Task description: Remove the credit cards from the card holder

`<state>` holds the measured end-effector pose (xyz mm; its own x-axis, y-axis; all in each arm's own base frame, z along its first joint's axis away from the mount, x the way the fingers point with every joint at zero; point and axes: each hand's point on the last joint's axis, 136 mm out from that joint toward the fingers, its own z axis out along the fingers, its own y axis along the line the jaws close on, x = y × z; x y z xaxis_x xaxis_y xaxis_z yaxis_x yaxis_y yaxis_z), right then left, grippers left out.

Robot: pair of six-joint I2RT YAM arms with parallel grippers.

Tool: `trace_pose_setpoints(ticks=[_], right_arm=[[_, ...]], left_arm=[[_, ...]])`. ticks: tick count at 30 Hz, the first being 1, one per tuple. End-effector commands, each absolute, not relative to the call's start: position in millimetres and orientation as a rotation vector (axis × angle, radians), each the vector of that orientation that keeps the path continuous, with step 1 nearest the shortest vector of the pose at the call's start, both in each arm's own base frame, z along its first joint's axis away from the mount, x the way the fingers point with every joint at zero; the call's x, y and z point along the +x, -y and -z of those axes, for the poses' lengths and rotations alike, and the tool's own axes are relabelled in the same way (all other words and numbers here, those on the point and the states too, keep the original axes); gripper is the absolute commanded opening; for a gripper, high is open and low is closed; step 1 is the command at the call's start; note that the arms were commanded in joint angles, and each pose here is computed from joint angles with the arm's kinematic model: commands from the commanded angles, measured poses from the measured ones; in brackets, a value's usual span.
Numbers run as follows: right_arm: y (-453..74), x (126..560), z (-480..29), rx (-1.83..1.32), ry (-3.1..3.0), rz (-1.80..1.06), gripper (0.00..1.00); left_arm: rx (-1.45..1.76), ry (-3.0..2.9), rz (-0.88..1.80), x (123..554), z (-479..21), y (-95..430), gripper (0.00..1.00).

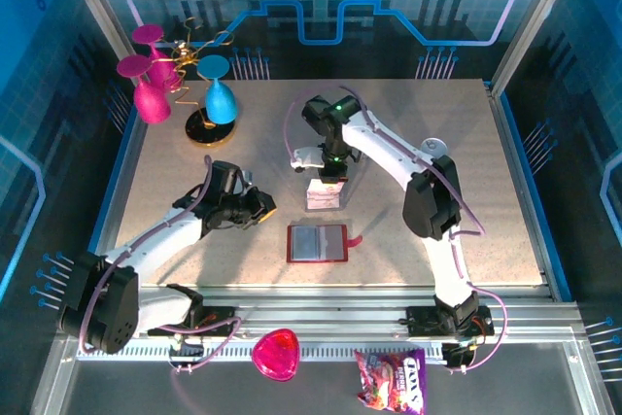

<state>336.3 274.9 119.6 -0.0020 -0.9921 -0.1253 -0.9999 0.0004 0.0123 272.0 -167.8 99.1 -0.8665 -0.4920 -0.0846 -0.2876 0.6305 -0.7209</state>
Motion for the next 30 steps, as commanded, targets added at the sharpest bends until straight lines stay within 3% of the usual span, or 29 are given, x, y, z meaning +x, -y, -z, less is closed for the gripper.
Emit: trace_pose_setpoints(ticks=[1,30], right_arm=[[-270,334,-116,-2.215,-2.176,-0.186,0.0],[-288,317,-76,-2.219,-2.377,-0.418,0.0]], left_arm=[[-0.682,-2.574,1.058,268,-97,161,0.17],[-0.693,-2.547,1.053,266,-104,153,0.16]])
